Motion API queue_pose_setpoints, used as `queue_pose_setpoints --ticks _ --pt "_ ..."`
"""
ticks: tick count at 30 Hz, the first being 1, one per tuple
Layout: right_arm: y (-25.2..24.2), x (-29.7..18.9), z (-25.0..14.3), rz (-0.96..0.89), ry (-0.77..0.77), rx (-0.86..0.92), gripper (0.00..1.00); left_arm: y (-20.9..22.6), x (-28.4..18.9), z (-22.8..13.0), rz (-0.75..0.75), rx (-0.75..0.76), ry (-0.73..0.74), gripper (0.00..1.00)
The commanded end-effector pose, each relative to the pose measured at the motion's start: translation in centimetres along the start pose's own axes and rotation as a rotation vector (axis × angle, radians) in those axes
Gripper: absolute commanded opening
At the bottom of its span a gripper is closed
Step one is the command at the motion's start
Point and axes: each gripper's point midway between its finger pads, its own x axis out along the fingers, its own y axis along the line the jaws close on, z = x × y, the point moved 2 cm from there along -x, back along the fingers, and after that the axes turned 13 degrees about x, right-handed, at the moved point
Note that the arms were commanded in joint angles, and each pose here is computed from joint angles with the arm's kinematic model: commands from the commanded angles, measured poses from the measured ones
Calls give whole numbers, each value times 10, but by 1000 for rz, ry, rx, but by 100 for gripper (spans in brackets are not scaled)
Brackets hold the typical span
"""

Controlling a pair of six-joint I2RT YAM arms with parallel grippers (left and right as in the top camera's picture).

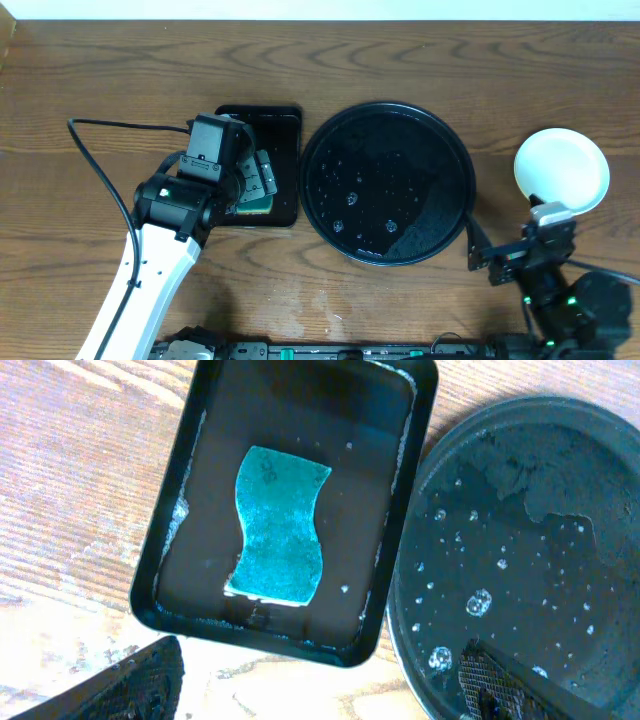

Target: Clean dirty plates on tray and stack at the side

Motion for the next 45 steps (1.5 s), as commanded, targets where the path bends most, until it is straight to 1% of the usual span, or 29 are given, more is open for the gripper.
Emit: queue_pose_setpoints --ticks 1,6,8,13,16,20,45 --pt "-12 7 -23 -34 -34 -26 99 -1 -7 8 -5 6 -28 88" --pt "-21 19 -54 -23 -93 -38 99 -1 -7 8 -6 6 -28 89" --pt "-25 28 -64 -24 -92 -38 99 -1 -7 8 -5 6 -28 89" --pt "-30 41 -74 -13 -147 -50 99 -1 -7 8 -5 6 -28 88" --pt "-30 43 -67 -2 -217 -65 99 -1 -7 8 -6 6 -28 89" --pt "-30 44 -71 -3 -198 -61 99 -1 -7 8 -5 6 -28 88" --pt "-30 44 -71 -3 -198 -61 99 -1 -7 8 -6 6 -28 88"
